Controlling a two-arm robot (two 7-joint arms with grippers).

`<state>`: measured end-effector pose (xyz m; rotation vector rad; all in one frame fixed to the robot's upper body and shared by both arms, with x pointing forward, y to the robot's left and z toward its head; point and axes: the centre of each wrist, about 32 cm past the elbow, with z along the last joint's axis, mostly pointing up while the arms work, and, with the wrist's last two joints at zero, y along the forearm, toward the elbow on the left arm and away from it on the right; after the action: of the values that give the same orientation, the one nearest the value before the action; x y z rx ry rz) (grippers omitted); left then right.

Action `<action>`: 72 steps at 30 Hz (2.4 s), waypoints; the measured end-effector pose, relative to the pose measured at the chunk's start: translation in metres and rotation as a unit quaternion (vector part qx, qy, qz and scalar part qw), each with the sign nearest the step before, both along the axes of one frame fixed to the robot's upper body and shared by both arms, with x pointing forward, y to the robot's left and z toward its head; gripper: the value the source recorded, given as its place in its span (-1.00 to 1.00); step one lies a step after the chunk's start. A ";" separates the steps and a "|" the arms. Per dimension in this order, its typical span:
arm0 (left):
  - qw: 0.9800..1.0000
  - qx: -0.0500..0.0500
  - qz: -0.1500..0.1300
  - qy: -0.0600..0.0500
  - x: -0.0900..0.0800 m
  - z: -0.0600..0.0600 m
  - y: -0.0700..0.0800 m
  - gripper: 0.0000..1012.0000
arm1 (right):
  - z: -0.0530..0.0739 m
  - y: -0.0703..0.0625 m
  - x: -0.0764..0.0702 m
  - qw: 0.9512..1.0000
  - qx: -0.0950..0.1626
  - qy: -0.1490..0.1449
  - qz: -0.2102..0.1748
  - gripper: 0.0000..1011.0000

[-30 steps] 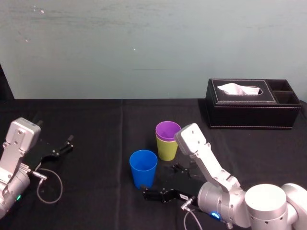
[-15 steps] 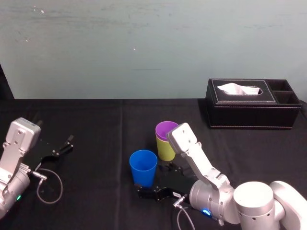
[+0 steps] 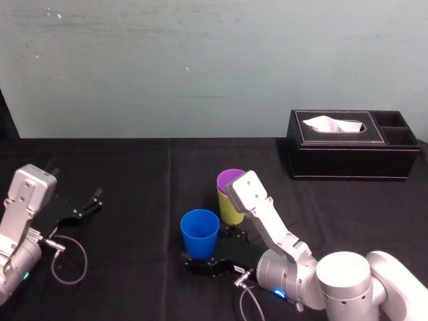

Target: Stack the three plastic cups sequentially using one hand.

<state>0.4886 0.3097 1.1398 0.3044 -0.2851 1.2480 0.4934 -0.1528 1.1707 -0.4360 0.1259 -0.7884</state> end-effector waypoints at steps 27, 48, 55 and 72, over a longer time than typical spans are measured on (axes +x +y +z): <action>1.000 0.000 0.000 0.000 0.000 0.000 0.000 0.98 | -0.005 0.006 0.008 1.000 0.006 0.001 -0.013 0.99; 1.000 0.000 0.000 0.000 0.000 0.000 0.000 0.98 | -0.006 0.006 0.009 1.000 0.009 0.004 -0.014 0.84; 1.000 0.000 0.000 0.000 0.000 0.000 0.000 0.98 | -0.006 0.006 0.009 1.000 0.009 0.005 -0.014 0.49; 1.000 0.000 0.000 0.000 0.000 0.000 0.000 0.98 | 0.001 0.005 0.006 1.000 0.006 -0.005 -0.009 0.40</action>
<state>0.4886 0.3097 1.1398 0.3045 -0.2851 1.2480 0.4995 -0.1483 1.1717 -0.4204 0.1257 -0.8071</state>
